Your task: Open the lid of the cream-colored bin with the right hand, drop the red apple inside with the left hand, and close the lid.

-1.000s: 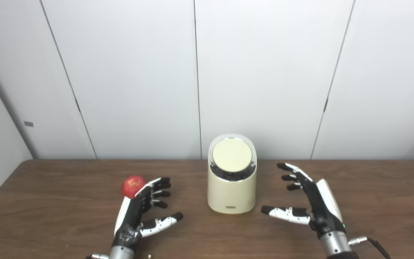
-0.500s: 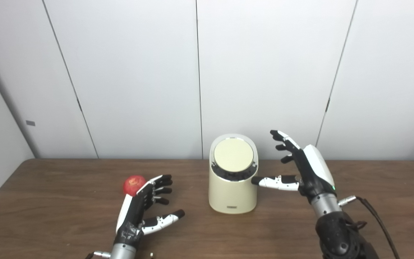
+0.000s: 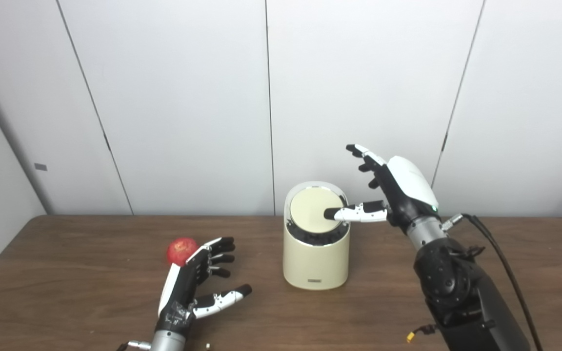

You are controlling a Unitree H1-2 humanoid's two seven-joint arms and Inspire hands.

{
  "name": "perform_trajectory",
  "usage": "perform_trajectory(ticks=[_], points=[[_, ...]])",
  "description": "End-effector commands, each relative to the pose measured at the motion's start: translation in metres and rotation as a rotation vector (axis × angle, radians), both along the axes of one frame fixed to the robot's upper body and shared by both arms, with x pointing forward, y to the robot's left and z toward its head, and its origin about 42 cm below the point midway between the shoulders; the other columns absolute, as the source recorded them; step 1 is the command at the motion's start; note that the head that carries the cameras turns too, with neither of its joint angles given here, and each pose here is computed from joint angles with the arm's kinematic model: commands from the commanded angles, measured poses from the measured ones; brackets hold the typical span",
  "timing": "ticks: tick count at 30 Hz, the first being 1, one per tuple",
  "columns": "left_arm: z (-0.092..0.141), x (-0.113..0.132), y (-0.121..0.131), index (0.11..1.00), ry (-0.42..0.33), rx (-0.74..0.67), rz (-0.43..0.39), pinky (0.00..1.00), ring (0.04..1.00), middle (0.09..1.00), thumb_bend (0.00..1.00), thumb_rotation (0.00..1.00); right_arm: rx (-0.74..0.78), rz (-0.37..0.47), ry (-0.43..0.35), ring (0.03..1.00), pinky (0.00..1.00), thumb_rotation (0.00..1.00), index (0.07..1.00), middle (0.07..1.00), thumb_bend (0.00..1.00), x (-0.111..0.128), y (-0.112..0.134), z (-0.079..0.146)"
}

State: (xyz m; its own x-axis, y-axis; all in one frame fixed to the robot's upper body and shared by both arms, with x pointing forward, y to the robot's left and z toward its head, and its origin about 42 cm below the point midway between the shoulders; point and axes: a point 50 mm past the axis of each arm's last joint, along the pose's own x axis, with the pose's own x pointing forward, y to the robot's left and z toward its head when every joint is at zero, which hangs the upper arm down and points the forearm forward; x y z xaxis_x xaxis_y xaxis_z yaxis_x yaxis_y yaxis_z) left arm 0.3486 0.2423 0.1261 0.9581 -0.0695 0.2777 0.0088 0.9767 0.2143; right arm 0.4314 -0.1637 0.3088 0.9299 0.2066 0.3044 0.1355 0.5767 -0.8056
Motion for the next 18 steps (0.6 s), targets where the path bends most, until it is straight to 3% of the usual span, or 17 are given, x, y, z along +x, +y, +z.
perform_trajectory(ticks=[1,18], points=[[0.01,0.002,-0.002,0.798,-0.046,-0.009,-0.008,0.61,0.733,0.782,0.72,0.02,-0.028,0.004,-0.079,0.814,0.64,0.43,0.89,0.881,0.76,0.006,0.003,0.028],[0.012,0.003,-0.007,0.797,-0.058,-0.015,-0.011,0.6,0.726,0.781,0.71,0.0,-0.135,0.019,-0.069,0.772,0.58,0.39,0.867,0.865,0.81,0.026,0.023,0.023]])
